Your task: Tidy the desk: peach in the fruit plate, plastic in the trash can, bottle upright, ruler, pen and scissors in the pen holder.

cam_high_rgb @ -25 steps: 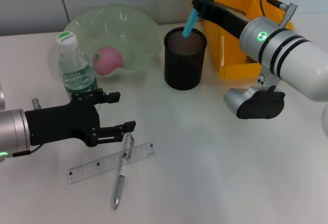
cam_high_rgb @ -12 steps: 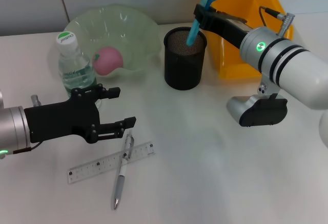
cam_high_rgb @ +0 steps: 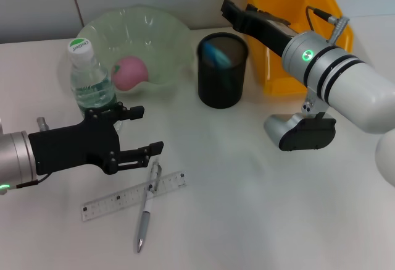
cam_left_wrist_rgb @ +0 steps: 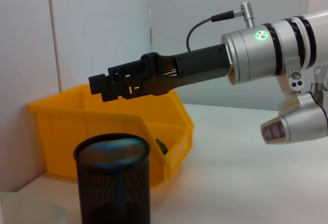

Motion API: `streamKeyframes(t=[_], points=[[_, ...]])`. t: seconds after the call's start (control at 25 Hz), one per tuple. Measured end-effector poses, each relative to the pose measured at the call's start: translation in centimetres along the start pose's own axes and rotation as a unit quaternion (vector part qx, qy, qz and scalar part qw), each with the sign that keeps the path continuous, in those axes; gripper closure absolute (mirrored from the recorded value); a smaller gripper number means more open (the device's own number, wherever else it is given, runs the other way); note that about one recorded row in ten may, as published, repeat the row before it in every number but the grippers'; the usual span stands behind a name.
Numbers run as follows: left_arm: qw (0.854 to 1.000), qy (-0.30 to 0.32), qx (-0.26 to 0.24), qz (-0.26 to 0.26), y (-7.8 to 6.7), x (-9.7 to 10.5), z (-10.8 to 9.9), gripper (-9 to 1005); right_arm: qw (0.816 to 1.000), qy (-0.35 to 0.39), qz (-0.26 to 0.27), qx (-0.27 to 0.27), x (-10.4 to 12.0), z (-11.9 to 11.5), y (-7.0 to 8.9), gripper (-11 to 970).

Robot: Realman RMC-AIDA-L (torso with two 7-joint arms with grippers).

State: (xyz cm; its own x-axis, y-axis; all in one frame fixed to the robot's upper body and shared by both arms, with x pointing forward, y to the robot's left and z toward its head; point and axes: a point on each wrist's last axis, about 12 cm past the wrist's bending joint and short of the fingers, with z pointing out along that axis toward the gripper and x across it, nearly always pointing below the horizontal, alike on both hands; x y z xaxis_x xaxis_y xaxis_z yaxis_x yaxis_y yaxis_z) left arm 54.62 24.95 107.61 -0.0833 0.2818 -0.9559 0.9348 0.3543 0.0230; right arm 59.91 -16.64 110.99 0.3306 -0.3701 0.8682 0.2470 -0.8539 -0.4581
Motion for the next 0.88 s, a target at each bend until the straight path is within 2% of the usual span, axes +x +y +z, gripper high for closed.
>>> streamKeyframes(t=[0.36, 0.52, 0.56, 0.6, 0.64, 0.68, 0.76, 0.8, 0.84, 0.88], points=[[1.0, 0.0, -0.001, 0.004, 0.1, 0.0, -0.1, 240, 1.0, 0.011, 0.01, 0.012, 0.0, -0.2, -0.5, 433], [1.0, 0.0, -0.001, 0.006, 0.1, 0.0, -0.1, 240, 0.998, 0.041, 0.042, 0.023, 1.0, -0.4, -1.1, 430], [1.0, 0.0, -0.001, 0.006, 0.1, 0.0, -0.1, 240, 0.997, 0.049, 0.06, 0.027, 1.4, -0.5, -1.3, 429], [1.0, 0.0, -0.001, 0.006, 0.1, 0.0, -0.1, 240, 0.991, 0.064, 0.113, 0.033, 2.2, -0.7, -1.8, 428], [1.0, 0.0, -0.001, 0.006, 0.1, -0.1, -0.1, 240, 0.991, 0.064, 0.113, 0.033, 2.2, -0.7, -1.8, 427], [1.0, -0.001, -0.001, 0.006, 0.1, -0.1, 0.0, 240, 0.987, 0.069, 0.14, 0.038, 2.6, -0.9, -2.1, 427], [1.0, -0.001, 0.0, 0.007, 0.1, -0.1, 0.0, 240, 0.969, 0.082, 0.225, 0.054, 3.6, -1.5, -3.0, 425], [1.0, -0.005, -0.003, 0.006, 0.2, -0.2, 0.0, 241, 0.941, 0.082, 0.32, 0.069, 4.4, -2.2, -3.6, 424], [1.0, -0.005, -0.003, 0.006, 0.2, -0.2, 0.0, 241, 0.941, 0.082, 0.32, 0.069, 4.4, -2.2, -3.6, 424], [1.0, -0.007, -0.006, 0.005, 0.2, -0.2, -0.1, 241, 0.925, 0.081, 0.364, 0.076, 4.8, -2.5, -3.7, 423]])
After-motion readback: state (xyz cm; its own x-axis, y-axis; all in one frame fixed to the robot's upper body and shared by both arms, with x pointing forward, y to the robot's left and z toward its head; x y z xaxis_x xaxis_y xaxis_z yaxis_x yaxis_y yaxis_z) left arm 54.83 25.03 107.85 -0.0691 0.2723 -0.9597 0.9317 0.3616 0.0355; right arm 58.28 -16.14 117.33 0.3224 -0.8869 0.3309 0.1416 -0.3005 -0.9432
